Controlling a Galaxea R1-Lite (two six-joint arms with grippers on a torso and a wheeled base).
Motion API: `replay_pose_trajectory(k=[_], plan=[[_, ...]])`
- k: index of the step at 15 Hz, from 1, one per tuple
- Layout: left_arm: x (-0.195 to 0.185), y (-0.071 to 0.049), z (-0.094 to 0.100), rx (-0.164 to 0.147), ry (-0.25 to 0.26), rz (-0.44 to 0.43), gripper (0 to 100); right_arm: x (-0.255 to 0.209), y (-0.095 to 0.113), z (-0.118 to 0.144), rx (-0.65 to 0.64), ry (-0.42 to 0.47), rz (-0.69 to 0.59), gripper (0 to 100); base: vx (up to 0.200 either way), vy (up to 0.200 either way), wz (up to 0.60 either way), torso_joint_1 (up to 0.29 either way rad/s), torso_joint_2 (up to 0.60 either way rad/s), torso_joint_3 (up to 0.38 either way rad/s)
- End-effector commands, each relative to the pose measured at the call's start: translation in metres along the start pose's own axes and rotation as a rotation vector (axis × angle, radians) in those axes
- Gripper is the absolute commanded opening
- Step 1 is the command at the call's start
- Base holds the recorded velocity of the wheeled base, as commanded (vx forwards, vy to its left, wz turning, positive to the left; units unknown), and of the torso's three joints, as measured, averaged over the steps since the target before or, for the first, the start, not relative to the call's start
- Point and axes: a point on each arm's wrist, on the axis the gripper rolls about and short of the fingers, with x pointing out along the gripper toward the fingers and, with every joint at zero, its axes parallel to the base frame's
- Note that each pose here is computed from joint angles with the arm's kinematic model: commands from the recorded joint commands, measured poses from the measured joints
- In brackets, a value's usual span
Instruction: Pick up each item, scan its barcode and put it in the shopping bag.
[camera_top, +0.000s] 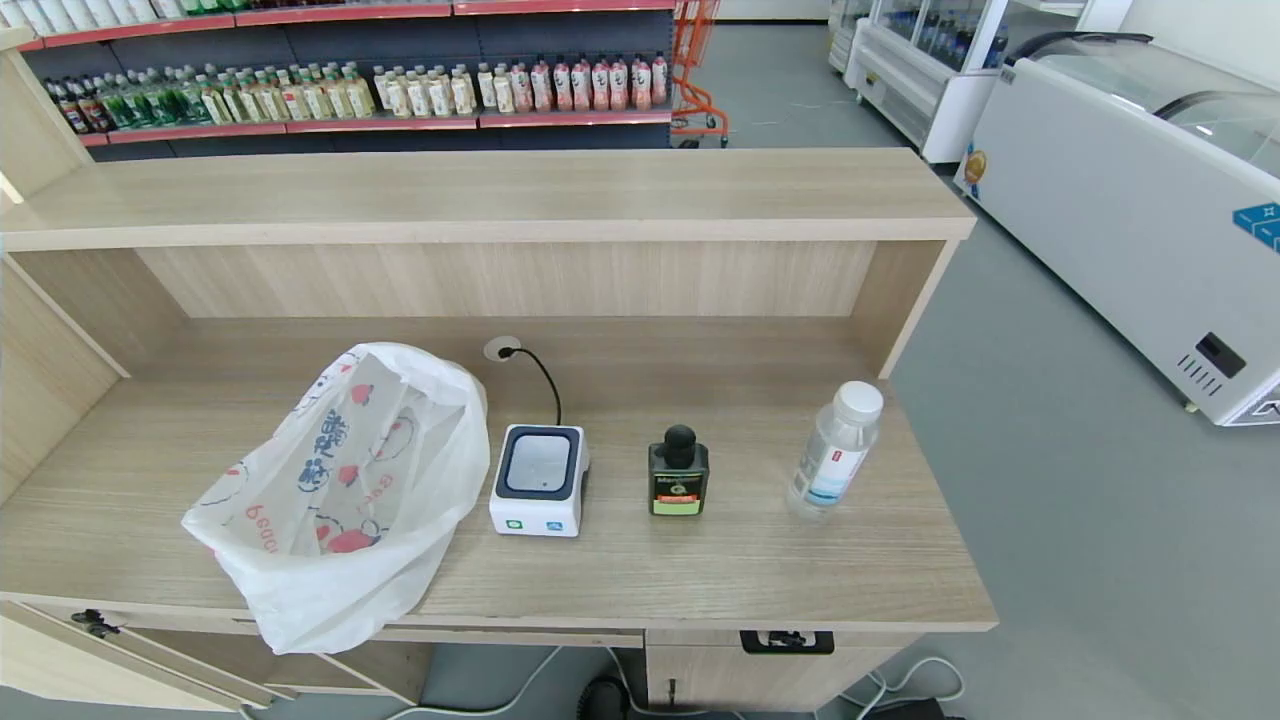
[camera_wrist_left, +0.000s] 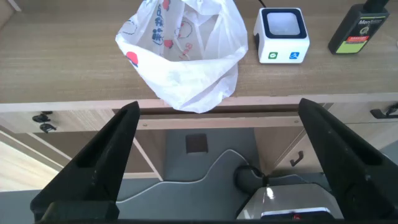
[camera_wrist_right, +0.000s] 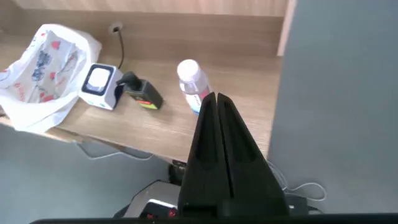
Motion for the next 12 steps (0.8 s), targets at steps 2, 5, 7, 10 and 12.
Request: replay_pose_trajectory(k=[2,5,7,10,12], plan=[[0.0,0.0,0.0,0.0,-0.001,0.0,100,0.067,0.018,-0.006,0.023,0.196,0.223,0,0.0,0.0,0.0,0.0,0.0,0.0],[0.0,0.0,0.0,0.0,-0.001,0.0,100,0.08,0.034,-0.033,-0.008,0.282,0.329,100,0.0,0.0,0.0,0.0,0.0,0.0],[0.0,0.0,0.0,0.0,-0.001,0.0,100,0.089,0.039,-0.044,-0.022,0.336,0.353,100,0.0,0.0,0.0,0.0,0.0,0.0],[0.0,0.0,0.0,0.0,-0.001,0.0,100,0.108,0.04,-0.057,-0.031,0.41,0.345,100,0.0,0.0,0.0,0.0,0.0,0.0],[0.0,0.0,0.0,0.0,-0.001,0.0,100,0.116,0.039,-0.069,-0.029,0.467,0.319,100,0.0,0.0,0.0,0.0,0.0,0.0]])
